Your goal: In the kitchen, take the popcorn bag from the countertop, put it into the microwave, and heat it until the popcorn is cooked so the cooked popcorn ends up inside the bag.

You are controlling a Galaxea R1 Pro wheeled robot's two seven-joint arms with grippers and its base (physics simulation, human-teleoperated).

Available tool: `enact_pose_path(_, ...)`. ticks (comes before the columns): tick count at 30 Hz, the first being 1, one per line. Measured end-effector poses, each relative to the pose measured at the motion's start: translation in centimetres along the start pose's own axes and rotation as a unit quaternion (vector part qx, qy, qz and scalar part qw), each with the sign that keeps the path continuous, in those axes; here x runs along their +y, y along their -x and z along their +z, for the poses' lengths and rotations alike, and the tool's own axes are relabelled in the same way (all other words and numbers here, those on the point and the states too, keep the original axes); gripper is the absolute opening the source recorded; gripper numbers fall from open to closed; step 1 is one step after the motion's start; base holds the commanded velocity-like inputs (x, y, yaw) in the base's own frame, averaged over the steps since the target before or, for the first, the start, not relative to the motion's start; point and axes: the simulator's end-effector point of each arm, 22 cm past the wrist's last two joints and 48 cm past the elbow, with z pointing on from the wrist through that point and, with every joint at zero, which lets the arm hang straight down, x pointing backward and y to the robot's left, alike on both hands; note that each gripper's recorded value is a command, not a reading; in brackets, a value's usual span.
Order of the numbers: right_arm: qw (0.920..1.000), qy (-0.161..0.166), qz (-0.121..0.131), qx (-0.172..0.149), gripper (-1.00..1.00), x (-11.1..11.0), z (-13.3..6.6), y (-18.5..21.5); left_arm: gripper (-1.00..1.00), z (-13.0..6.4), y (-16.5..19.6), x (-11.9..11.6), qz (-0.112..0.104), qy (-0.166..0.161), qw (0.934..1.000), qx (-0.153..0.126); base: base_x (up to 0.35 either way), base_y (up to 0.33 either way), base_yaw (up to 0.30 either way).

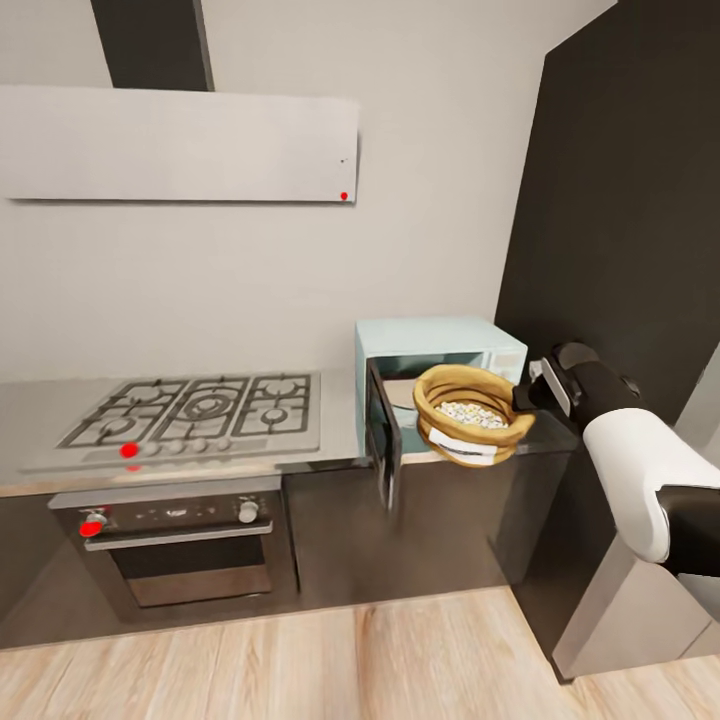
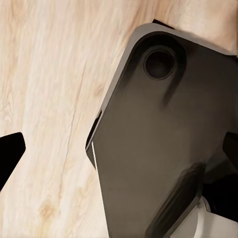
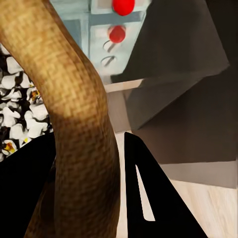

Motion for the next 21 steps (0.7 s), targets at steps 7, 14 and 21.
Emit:
enact_pose_path(7, 1.0000, 0.001, 0.000, 0.009, -1.00, 0.0, 0.4, -0.6, 1.00, 0.0, 0.0, 0.0, -0.001, 0.000, 1.0000, 0.000, 0.037, 0.000, 0.127)
enact_pose_path(14, 0.9998, 0.018, -0.005, 0.011, -1.00, 2.4, 0.5, -0.6, 1.00, 0.0, 0.0, 0.0, -0.001, 0.000, 1.0000, 0.000, 0.000, 0.000, 0.003)
enact_pose_path(21, 0.9993, 0.018, -0.008, 0.033, -1.00, 2.7, 1.4, -2.2, 1.00, 0.0, 0.0, 0.0, -0.001, 0.000, 1.0000, 0.000, 0.000, 0.000, 0.000)
